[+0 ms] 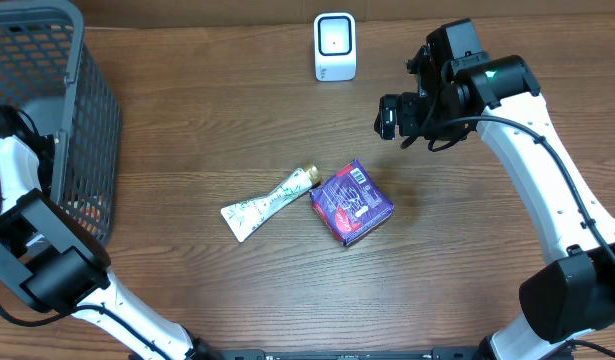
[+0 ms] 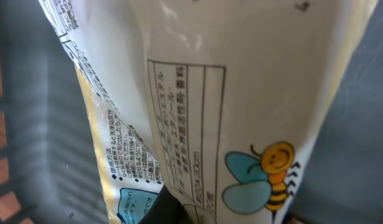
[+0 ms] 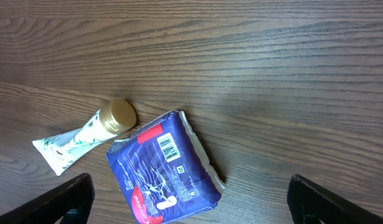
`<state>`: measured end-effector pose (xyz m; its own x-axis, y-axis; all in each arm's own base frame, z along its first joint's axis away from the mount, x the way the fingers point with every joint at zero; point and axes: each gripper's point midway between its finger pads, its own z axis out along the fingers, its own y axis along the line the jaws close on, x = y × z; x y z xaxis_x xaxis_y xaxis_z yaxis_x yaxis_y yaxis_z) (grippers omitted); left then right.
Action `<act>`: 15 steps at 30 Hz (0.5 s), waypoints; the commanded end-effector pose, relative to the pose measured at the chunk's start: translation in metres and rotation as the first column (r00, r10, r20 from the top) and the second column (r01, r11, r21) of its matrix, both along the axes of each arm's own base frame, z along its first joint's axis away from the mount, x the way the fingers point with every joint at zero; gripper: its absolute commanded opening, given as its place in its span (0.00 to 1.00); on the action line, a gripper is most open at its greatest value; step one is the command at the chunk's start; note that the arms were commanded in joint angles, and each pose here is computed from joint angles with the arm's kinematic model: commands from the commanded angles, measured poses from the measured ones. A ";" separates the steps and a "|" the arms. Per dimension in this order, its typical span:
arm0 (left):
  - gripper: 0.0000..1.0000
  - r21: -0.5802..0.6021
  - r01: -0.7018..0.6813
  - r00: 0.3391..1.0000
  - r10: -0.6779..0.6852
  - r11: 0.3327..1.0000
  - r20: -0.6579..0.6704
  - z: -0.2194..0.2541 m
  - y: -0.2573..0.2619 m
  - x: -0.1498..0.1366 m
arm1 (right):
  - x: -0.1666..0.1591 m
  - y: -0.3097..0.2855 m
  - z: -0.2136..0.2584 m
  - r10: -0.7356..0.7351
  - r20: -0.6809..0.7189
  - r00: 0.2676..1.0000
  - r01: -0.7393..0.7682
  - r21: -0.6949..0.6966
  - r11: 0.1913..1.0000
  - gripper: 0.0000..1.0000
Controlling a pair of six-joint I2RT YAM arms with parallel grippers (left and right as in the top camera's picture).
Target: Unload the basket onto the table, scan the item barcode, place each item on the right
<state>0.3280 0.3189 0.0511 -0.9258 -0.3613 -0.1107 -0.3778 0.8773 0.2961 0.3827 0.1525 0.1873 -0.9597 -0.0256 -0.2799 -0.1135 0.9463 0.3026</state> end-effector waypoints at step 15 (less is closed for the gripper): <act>0.04 0.045 -0.015 0.753 -0.018 0.999 0.658 0.306 -0.029 0.060 | -0.012 -0.001 -0.002 0.002 -0.045 0.999 -0.002 -0.007 1.000 1.00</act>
